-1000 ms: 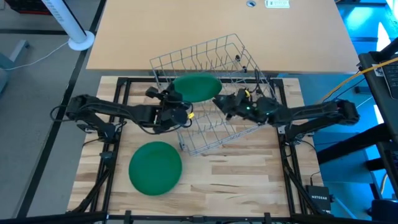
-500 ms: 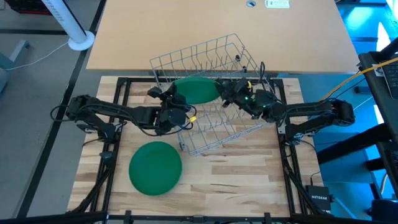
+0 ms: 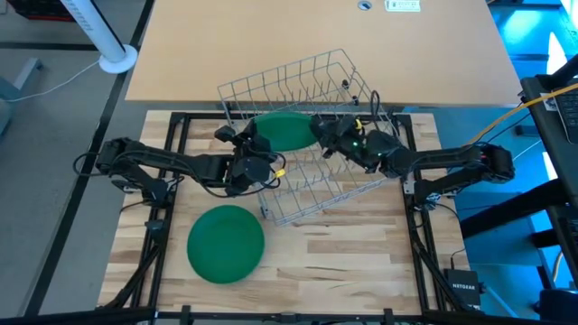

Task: Sort dishes
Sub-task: Put the dark green plate in the dish rack

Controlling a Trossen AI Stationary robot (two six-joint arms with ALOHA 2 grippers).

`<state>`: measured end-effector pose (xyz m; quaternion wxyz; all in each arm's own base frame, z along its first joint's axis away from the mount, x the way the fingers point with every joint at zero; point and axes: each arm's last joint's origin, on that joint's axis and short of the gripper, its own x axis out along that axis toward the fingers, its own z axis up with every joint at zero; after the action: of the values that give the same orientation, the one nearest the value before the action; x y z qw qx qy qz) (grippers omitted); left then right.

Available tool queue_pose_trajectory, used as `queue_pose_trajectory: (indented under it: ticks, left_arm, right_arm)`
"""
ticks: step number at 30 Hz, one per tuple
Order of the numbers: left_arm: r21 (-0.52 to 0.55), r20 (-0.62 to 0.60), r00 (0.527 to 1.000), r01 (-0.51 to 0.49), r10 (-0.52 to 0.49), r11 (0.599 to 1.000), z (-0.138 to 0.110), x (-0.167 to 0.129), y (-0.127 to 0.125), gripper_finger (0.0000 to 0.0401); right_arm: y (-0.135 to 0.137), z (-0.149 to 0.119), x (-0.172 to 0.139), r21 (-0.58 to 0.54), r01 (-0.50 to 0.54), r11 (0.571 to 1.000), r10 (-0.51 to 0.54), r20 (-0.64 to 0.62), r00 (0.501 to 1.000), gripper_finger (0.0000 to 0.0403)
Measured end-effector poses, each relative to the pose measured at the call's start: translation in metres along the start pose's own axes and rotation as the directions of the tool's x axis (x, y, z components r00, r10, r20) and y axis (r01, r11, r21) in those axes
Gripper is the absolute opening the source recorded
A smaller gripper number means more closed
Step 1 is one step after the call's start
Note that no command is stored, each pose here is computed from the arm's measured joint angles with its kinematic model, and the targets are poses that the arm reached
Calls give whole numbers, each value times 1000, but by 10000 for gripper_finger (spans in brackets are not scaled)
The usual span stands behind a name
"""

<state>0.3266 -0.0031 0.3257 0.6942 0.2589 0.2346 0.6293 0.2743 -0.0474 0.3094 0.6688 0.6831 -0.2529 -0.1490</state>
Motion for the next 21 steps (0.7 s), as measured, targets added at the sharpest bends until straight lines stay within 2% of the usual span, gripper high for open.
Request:
queue_pose_trajectory:
  ticks: [7,21]
  left_arm:
    - [1,0,1000,0,0,1000,0,0,-1,0]
    - [-3,5,1000,8,-8,1000,-2,-2,-9,0]
  right_arm:
    - [-13,0,6,38,32,999,-35,98,995,179]
    - [-11,8,8,35,12,999,-19,228,973,179]
